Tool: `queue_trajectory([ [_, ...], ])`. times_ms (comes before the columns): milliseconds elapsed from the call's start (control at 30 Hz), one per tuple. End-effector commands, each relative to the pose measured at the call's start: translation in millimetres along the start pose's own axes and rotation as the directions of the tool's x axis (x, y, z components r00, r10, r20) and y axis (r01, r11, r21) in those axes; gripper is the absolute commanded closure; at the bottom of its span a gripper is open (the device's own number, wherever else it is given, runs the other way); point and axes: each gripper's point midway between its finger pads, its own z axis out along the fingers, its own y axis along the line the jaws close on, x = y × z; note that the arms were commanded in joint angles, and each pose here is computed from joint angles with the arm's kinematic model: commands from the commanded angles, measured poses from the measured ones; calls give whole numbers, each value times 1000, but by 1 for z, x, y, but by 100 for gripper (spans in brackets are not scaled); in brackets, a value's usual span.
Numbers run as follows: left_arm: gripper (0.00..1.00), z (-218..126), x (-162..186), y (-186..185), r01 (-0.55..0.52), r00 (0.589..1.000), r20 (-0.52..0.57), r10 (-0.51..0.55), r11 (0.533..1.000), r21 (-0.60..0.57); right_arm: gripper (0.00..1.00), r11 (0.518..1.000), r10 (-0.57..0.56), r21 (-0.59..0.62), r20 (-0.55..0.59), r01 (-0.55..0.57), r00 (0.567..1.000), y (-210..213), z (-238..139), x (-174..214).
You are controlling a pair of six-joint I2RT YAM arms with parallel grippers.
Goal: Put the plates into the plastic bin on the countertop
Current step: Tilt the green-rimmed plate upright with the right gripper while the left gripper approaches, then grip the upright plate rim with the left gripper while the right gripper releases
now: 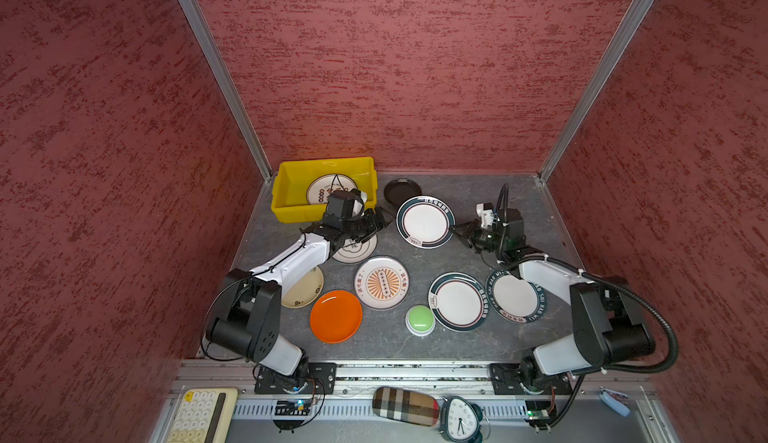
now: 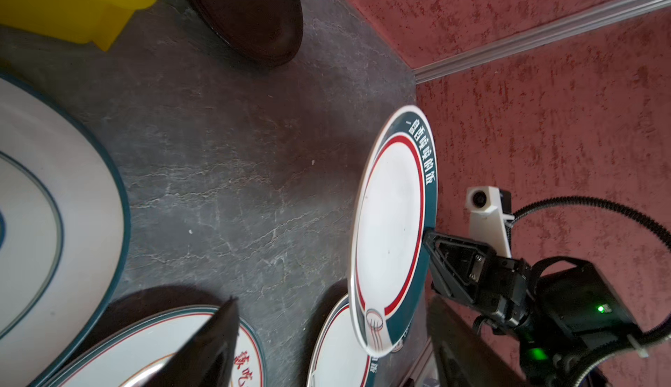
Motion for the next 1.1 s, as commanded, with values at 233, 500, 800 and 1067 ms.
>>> queue_trajectory([
  [233, 52, 21, -1, -18, -4, 1000, -22, 6, 997, 73, 100, 986, -108, -127, 11, 109, 994, 36, -4, -1],
  [500, 81, 35, 8, -12, 7, 999, -51, -4, 998, 61, 100, 981, -130, -144, -14, 127, 991, 40, -2, 4],
  [800, 100, 39, 9, -7, 10, 998, -60, -7, 999, 49, 63, 979, -144, -149, -40, 136, 989, 42, 4, 8],
  [1067, 100, 29, 4, -6, -14, 1000, -25, 15, 1000, 15, 16, 973, -173, -159, -5, 170, 985, 49, 1, 4],
])
